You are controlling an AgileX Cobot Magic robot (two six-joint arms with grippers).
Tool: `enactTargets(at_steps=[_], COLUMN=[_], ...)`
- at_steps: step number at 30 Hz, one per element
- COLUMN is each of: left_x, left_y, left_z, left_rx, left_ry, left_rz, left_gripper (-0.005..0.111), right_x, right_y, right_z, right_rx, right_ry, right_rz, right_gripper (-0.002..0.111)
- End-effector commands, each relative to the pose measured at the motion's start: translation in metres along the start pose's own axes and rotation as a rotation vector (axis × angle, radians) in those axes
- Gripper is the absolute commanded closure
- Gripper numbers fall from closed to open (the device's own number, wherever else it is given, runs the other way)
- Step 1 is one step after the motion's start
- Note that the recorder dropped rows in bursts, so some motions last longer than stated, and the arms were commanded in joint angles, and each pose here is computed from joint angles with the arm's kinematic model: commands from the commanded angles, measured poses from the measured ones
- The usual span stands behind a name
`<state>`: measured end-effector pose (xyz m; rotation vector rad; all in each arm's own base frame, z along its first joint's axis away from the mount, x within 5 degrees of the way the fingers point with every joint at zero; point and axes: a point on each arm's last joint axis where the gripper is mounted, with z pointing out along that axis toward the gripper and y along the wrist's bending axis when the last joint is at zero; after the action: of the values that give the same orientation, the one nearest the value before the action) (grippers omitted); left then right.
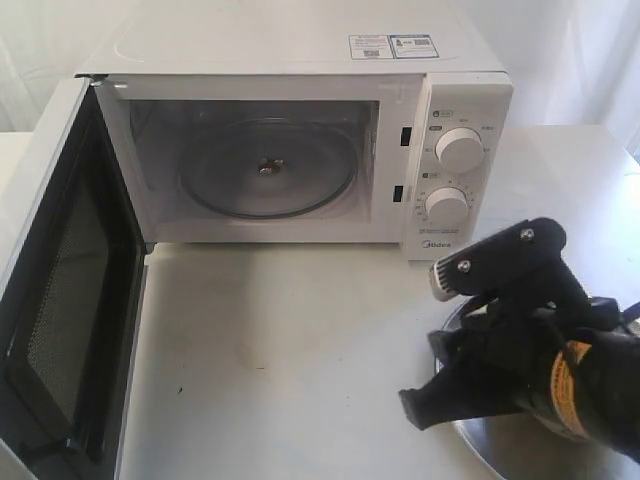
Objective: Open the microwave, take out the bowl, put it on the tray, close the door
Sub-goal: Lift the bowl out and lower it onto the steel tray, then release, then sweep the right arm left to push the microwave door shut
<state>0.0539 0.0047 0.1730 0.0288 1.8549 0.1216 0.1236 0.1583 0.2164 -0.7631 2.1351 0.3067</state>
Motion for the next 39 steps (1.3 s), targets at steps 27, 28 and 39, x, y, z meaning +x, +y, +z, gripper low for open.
enactTargets(at_steps=[27, 28, 39], left_x=[-0.001, -0.001, -0.001], left_y=[0.000, 0.000, 0.000], left_z=[0.000, 0.000, 0.000], left_rx=[0.002, 0.002, 0.002], left_ry=[-0.004, -0.004, -0.004], left_rz=[-0.010, -0.010, -0.010], left_gripper=[0.107, 0.107, 0.107], right_x=[-0.160, -0.166, -0.198], right_y=[0.145, 0.146, 0.201], right_z=[-0.002, -0.003, 0.021], right_rx=[-0.678, -0.632, -0.552], right_ry=[-0.962, -0.992, -0.960], right_rz=[-0.327, -0.329, -0.523], right_gripper=[0.108, 0.108, 0.108])
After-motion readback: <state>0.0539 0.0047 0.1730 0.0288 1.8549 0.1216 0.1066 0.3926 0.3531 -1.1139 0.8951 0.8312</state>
